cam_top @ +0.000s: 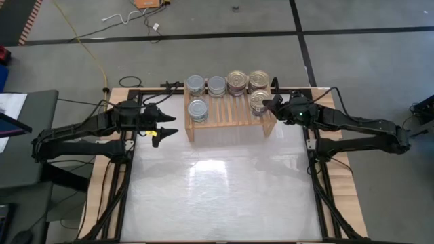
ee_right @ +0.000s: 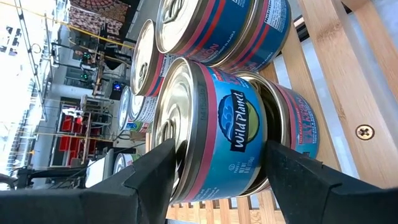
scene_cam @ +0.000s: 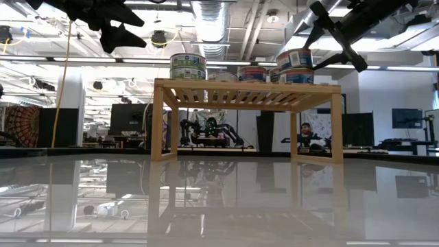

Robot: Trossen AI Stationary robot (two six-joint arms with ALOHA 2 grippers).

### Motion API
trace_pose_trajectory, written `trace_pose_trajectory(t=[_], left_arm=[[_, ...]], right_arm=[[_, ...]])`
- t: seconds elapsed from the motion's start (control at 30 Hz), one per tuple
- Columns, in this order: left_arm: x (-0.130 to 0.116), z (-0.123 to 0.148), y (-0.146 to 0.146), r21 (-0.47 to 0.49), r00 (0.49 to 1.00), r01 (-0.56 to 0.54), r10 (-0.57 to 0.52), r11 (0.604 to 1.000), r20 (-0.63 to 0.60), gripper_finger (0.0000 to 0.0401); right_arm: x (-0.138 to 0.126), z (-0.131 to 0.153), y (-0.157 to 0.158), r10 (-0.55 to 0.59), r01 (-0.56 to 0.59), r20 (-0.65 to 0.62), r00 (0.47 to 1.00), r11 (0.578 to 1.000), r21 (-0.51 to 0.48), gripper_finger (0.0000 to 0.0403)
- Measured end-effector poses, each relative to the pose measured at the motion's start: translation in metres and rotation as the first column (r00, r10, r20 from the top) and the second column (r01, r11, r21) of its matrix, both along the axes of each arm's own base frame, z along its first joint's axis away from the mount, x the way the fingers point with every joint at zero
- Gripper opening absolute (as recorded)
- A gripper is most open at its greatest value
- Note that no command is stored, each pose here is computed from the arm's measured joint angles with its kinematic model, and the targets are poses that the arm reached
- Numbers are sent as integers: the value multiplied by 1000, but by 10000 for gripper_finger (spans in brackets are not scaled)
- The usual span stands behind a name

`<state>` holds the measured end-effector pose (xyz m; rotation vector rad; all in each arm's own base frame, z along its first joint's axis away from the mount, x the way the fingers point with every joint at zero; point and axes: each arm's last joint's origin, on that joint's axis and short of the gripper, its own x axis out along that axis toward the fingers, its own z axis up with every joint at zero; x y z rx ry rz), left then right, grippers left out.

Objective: Stack canned seafood by type on shelf
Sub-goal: Stack the blue tuna can on top of the blue tuna can on the shelf, then return to Home Position

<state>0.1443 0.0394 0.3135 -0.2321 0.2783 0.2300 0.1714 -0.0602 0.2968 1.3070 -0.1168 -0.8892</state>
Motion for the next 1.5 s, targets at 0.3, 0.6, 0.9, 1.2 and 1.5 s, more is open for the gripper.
trace_pose_trajectory(t=[0.3,0.6,0.9,1.2,1.5], left_arm=[[0,0,0,0,1000,0,0,1000,0,271],[0,0,0,-2,1000,0,0,1000,1,271],[0,0,0,-6,1000,-2,2,1000,6,271],[0,0,0,-57,1000,-21,22,998,10,271],[-2,-7,-2,11,997,33,-32,999,-75,271]], right_arm=[[-1,4,1,19,-19,2,1000,1000,-6,266],[-10,19,3,45,-48,-124,991,999,-21,266],[-13,16,5,62,-65,-188,980,998,-12,266],[-34,42,15,185,-229,-215,959,952,-205,266],[-60,26,45,555,-664,-463,691,741,-103,266]])
